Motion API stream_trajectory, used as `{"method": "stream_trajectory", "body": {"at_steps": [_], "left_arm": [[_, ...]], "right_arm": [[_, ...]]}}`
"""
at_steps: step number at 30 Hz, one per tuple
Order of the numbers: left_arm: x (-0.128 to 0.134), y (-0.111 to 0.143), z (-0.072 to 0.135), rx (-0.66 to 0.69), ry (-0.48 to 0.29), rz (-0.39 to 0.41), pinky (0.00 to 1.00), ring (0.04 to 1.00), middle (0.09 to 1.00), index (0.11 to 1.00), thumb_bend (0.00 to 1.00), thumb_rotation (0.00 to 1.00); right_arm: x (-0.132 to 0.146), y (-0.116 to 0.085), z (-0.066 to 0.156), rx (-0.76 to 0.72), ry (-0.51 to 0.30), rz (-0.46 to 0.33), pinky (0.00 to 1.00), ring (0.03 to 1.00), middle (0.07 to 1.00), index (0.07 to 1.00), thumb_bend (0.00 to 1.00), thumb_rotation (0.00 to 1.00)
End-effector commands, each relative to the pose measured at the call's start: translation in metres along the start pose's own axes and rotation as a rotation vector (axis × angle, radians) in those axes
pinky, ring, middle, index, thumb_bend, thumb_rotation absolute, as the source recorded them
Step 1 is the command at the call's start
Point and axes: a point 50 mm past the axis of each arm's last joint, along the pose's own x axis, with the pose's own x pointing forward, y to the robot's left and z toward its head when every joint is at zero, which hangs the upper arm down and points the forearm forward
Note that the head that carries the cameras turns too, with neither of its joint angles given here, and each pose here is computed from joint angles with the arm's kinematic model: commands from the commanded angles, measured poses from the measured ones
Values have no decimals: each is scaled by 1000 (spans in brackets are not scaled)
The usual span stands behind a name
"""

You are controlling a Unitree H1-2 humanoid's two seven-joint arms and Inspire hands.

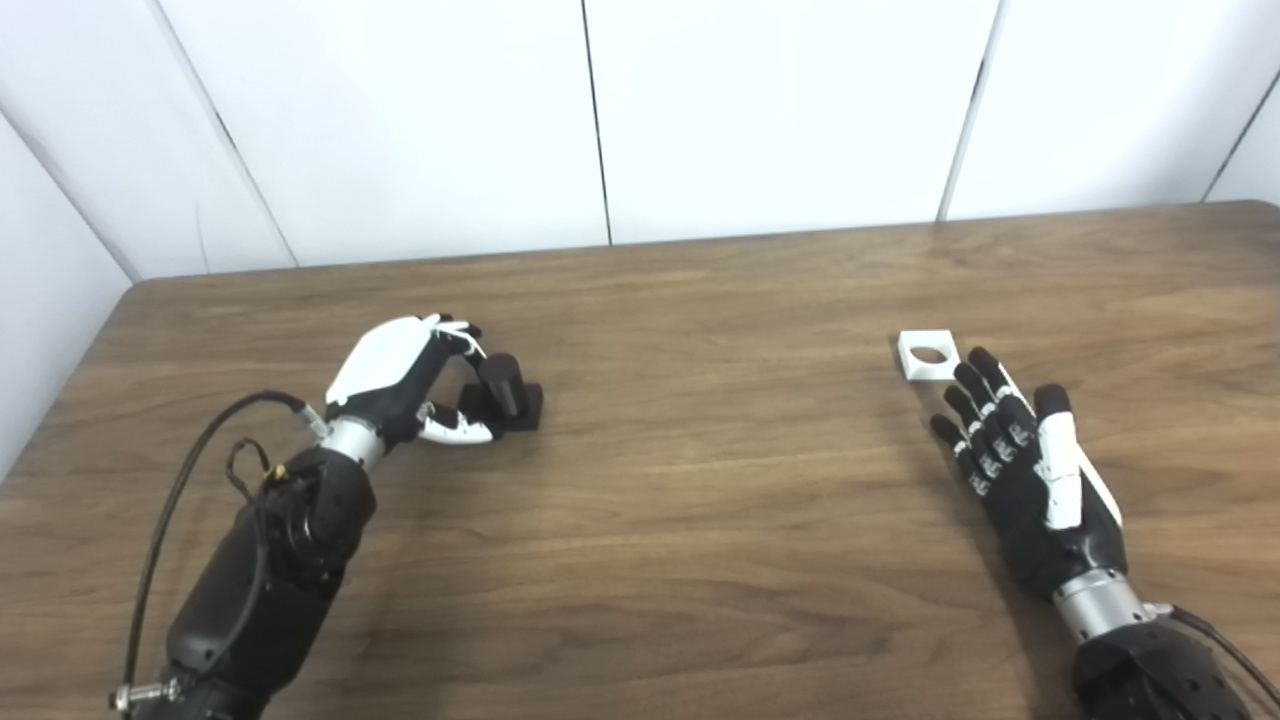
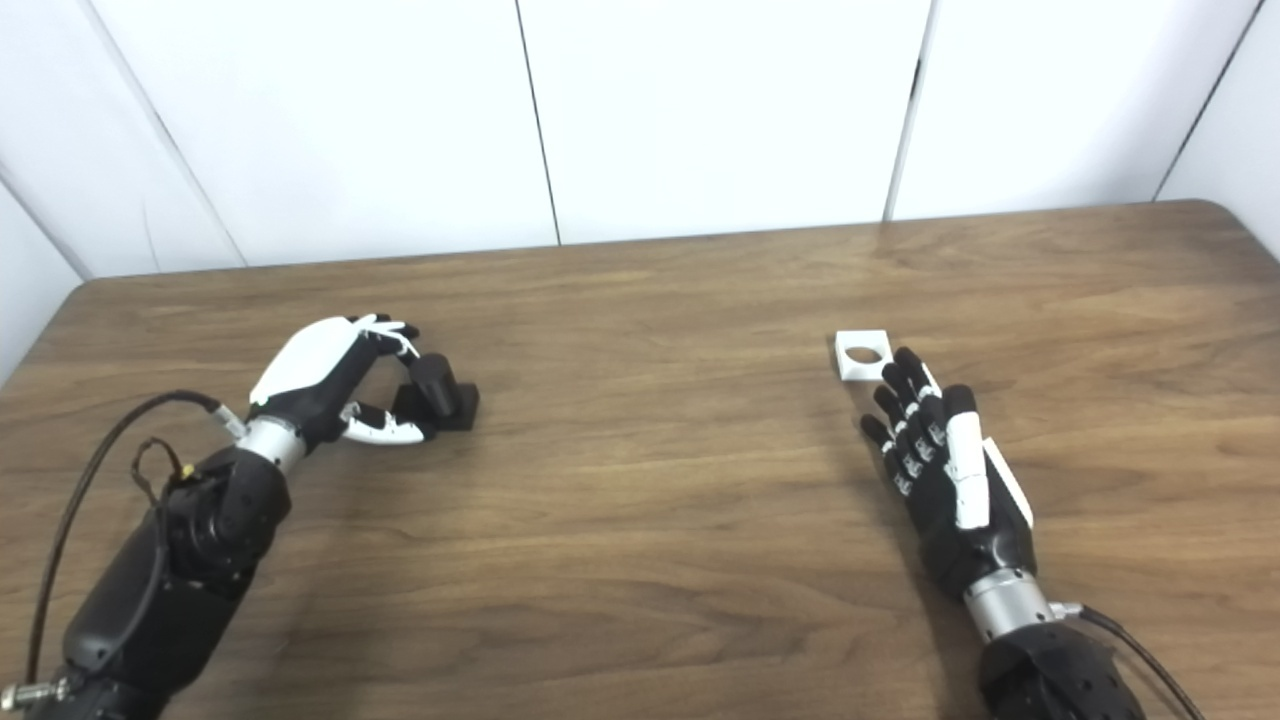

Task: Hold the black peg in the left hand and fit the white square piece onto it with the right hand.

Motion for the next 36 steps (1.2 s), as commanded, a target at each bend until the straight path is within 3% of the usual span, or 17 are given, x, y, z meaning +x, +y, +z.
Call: {"method": "stream_trajectory", "body": {"at_steps": [1,25,36], "left_arm": [[0,12,13,37,-54,14,1000,972,875,491,524,65],[-59,-51,100,-15,-306,-85,1000,968,880,489,524,70],[-78,-70,127,-51,-384,-142,1000,991,890,490,523,74]], "right_arm": [[2,2,-2,7,7,8,973,1000,992,993,703,946],[0,2,-2,-1,1,21,987,1000,996,997,688,965],[0,4,-1,6,-4,24,995,1000,998,1000,677,968]]}}
